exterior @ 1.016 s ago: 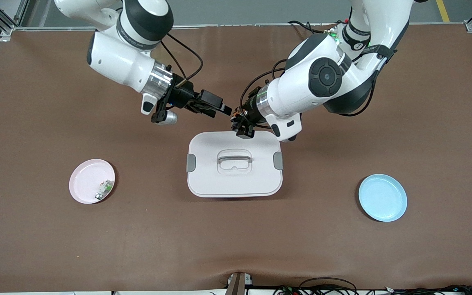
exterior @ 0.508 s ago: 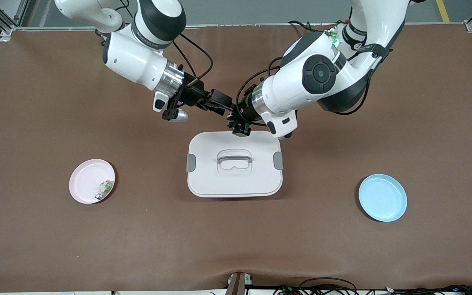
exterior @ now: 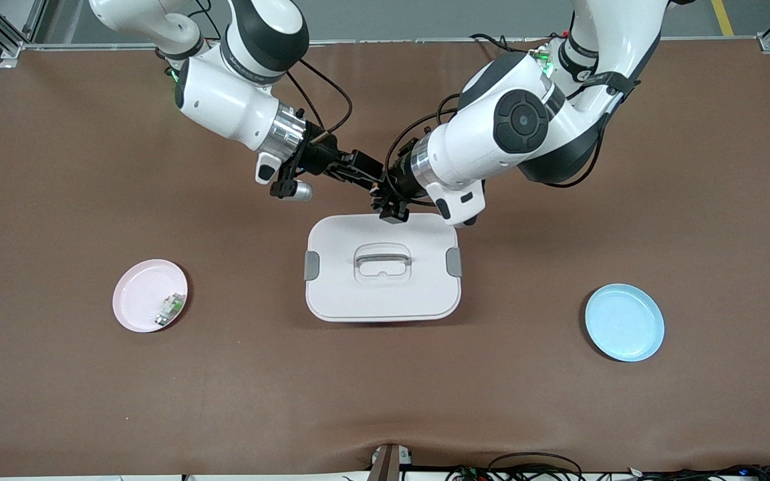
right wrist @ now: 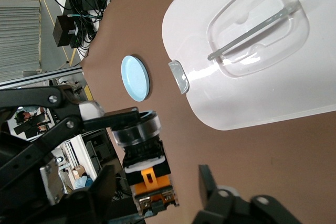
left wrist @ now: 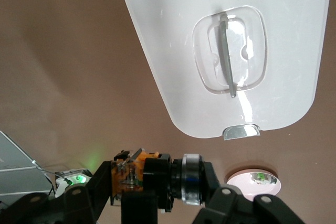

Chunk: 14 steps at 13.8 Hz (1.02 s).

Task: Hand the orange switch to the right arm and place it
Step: 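Grasp the orange switch with the right gripper beside the left gripper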

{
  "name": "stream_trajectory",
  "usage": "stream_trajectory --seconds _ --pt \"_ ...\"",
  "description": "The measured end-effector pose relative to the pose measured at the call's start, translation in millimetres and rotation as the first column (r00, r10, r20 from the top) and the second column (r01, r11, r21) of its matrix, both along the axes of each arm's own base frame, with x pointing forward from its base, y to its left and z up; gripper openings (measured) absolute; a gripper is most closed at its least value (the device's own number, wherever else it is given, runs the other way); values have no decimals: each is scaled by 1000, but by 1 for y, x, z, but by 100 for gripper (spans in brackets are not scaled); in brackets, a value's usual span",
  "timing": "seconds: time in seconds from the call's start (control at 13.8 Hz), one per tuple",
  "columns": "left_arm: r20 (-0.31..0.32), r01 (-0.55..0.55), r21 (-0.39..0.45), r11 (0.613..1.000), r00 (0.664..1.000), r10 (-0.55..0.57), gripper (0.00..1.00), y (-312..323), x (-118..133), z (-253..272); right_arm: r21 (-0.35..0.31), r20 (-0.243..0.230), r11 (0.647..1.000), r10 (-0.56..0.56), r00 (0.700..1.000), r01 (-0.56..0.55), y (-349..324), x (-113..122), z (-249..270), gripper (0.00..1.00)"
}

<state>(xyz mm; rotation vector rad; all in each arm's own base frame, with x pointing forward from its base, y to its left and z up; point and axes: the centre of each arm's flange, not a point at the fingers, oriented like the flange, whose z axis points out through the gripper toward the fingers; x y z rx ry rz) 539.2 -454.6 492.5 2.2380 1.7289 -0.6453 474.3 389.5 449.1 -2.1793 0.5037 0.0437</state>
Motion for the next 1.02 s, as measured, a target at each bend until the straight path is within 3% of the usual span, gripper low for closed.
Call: stream_trajectory --seconds 0.22,0.73,0.94,1.02 --pt "-3 3 1 1000 1000 -3 72 0 0 -1 0 9 1000 8 1000 -8 1 -1 1 37" --pt "-4 3 1 1000 1000 -3 72 0 0 -1 0 10 1000 9 1000 -9 1 -1 1 37" --pt "5 -3 -7 1000 1000 3 96 1 2 2 4 -6 1000 -4 1000 4 2 -1 1 32" --pt "8 -6 -9 1000 1000 6 100 2 4 4 4 -7 1000 -5 1000 5 1 -1 1 33"
